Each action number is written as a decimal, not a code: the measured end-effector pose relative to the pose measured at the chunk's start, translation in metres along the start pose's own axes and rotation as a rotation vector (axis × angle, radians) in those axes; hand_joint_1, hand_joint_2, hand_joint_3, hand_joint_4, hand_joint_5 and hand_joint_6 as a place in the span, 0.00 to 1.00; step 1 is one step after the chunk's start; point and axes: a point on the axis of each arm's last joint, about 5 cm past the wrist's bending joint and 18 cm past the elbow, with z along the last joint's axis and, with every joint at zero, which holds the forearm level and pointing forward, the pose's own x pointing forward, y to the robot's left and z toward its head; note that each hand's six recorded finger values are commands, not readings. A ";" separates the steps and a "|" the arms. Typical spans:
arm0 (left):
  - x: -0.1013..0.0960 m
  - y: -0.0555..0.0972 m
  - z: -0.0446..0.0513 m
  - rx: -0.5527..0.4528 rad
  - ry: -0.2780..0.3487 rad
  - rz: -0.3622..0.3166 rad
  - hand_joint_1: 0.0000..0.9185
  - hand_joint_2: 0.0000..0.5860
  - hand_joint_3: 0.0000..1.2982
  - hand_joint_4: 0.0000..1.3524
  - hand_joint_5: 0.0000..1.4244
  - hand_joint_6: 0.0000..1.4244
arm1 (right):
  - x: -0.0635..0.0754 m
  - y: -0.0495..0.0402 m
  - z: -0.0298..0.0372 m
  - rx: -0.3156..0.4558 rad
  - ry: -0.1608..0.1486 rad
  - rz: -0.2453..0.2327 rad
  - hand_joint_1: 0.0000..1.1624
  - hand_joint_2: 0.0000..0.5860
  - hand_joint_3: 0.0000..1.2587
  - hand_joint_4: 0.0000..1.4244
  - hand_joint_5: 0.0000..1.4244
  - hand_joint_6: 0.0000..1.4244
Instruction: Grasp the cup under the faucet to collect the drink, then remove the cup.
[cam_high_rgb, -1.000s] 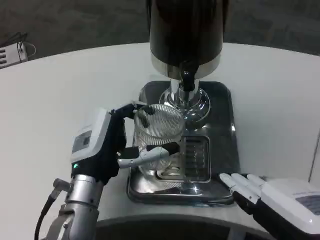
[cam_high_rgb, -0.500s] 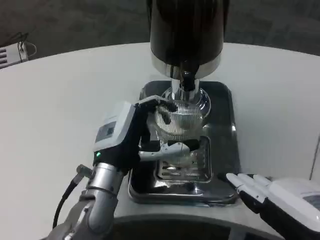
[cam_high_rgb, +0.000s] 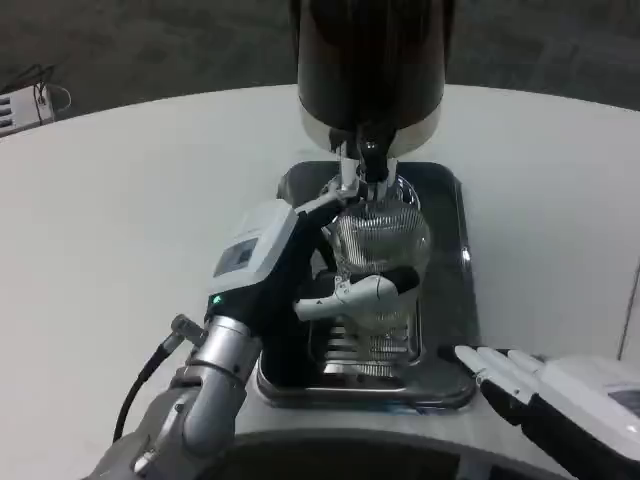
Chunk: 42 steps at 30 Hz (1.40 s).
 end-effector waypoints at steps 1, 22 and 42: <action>0.001 0.001 0.0006 -0.001 -0.005 0.005 0.12 0.00 0.19 0.05 0.28 0.53 | 0.000 -0.0001 0.0000 0.001 0.000 0.001 0.45 0.74 0.00 0.00 0.00 0.00; -0.050 0.037 -0.0095 -0.068 -0.038 0.098 0.09 0.04 0.20 0.11 0.22 0.37 | 0.004 0.0013 -0.0002 0.034 -0.001 0.008 0.44 0.73 0.00 0.00 0.00 0.00; -0.023 0.099 0.0474 -0.348 -0.363 0.084 0.02 0.11 0.21 0.19 0.25 0.26 | 0.008 0.0041 0.0029 0.046 -0.036 0.005 0.44 0.73 0.00 0.00 0.00 0.00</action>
